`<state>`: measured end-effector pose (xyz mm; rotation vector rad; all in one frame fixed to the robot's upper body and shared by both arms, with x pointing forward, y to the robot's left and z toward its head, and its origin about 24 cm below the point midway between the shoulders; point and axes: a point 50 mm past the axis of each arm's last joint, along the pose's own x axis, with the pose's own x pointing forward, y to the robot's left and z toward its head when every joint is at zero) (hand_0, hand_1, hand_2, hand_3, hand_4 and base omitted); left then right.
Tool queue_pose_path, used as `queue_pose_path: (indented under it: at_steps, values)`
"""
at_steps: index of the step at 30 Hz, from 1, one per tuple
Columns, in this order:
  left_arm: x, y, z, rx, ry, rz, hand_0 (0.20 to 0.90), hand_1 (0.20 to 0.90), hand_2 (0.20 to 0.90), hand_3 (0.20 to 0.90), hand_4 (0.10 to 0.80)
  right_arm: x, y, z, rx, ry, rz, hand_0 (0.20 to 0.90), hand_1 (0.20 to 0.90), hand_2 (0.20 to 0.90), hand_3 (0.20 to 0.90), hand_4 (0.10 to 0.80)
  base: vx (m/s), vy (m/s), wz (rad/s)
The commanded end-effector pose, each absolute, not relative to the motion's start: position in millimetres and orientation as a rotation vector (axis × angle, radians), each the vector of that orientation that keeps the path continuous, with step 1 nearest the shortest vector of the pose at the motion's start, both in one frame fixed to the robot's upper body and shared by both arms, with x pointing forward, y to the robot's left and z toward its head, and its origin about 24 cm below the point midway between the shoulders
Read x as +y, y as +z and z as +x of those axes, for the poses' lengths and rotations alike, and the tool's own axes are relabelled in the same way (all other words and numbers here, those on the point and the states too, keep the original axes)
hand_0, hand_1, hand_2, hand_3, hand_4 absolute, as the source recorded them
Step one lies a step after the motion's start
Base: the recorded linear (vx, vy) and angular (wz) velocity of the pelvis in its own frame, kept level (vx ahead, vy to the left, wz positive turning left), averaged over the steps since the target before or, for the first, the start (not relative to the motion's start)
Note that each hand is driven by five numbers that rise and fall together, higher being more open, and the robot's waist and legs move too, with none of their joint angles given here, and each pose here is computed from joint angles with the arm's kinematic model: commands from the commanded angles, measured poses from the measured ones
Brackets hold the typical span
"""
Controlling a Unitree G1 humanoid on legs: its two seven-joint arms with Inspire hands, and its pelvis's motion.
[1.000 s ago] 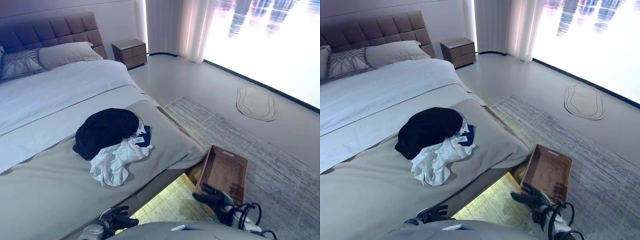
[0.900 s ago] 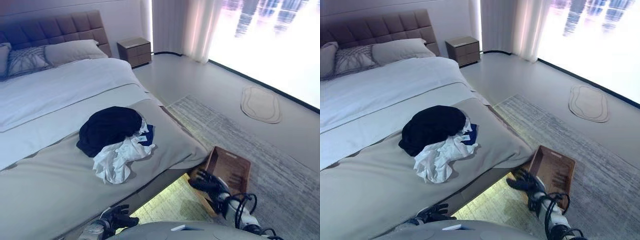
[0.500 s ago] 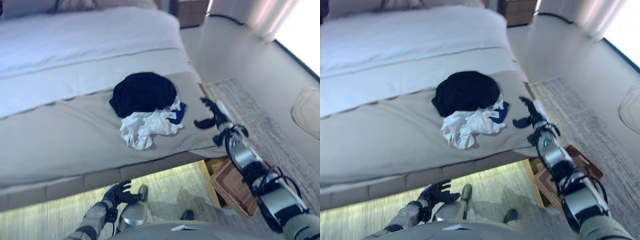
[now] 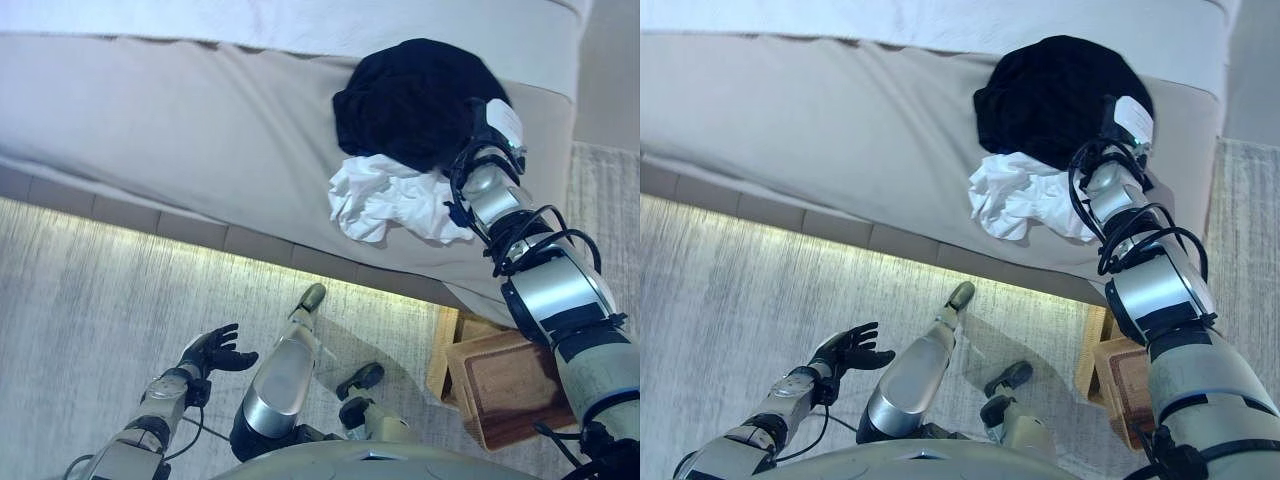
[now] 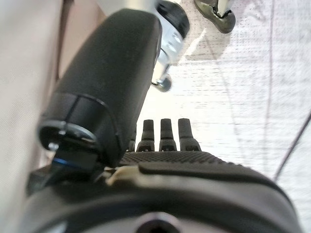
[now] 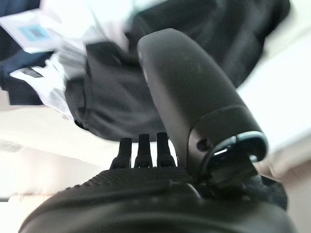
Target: Pick up the clothes from the bed and place them into the basket
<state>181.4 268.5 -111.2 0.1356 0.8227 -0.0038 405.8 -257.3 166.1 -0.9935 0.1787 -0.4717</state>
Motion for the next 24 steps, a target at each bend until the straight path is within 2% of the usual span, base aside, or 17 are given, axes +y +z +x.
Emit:
queue_pose_path:
  at_steps: [1,6,7,8,9,11,17,19,24]
  values:
    - [282.5,-113.2,156.7,0.822,0.003,0.116,0.9,0.9,0.9,0.9,0.8,-282.4,231.8,402.7,0.03,-0.651,-1.046,0.9,0.9,0.9,0.9,0.8,0.023,0.048,0.15]
    - [287.7,-108.7,157.0,0.777,0.036,0.049,0.9,0.9,0.9,0.9,0.8,-295.5,262.8,398.5,0.082,-0.735,-1.044,0.9,0.9,0.9,0.9,0.8,0.012,0.092,0.11]
    - [288.3,-109.0,155.1,0.776,0.04,0.041,0.9,0.9,0.9,0.9,0.8,-298.0,264.6,397.7,0.106,-0.735,-1.041,0.773,0.773,0.773,0.752,0.652,-0.012,0.065,0.05]
    - [288.6,-109.0,154.2,0.775,0.042,0.036,0.9,0.9,0.9,0.9,0.8,-300.9,267.4,396.6,0.117,-0.741,-1.039,0.345,0.345,0.345,0.252,0.152,-0.016,0.051,0.1]
    - [288.4,-109.1,153.9,0.775,0.046,0.031,0.9,0.9,0.9,0.9,0.8,-301.6,270.1,396.2,0.102,-0.748,-1.025,0.3,0.3,0.3,0.2,0.1,-0.021,0.029,0.11]
    - [289.1,-109.2,152.5,0.775,0.059,0.018,0.9,0.9,0.9,0.9,0.8,-295.5,278.2,398.1,0.016,-0.745,-0.973,0.3,0.3,0.3,0.2,0.1,-0.03,-0.019,0.04]
    - [295.7,-108.5,146.1,0.765,0.102,0.017,0.9,0.9,0.9,0.9,0.8,-235.4,342.0,391.6,-0.573,-0.727,-0.767,0.3,0.3,0.3,0.2,0.1,-0.018,-0.045,-0.15]
    - [296.2,-110.4,142.6,0.779,0.124,0.022,0.9,0.9,0.9,0.9,0.8,-216.5,362.9,378.4,-0.752,-0.689,-0.707,0.3,0.3,0.3,0.2,0.1,0.035,-0.04,-0.39]
    - [297.7,-114.6,134.3,0.839,0.137,0.059,0.9,0.9,0.9,0.9,0.8,-210.9,386.5,342.8,-0.984,-0.65,-0.619,0.3,0.3,0.3,0.2,0.1,0.106,-0.083,-0.3]
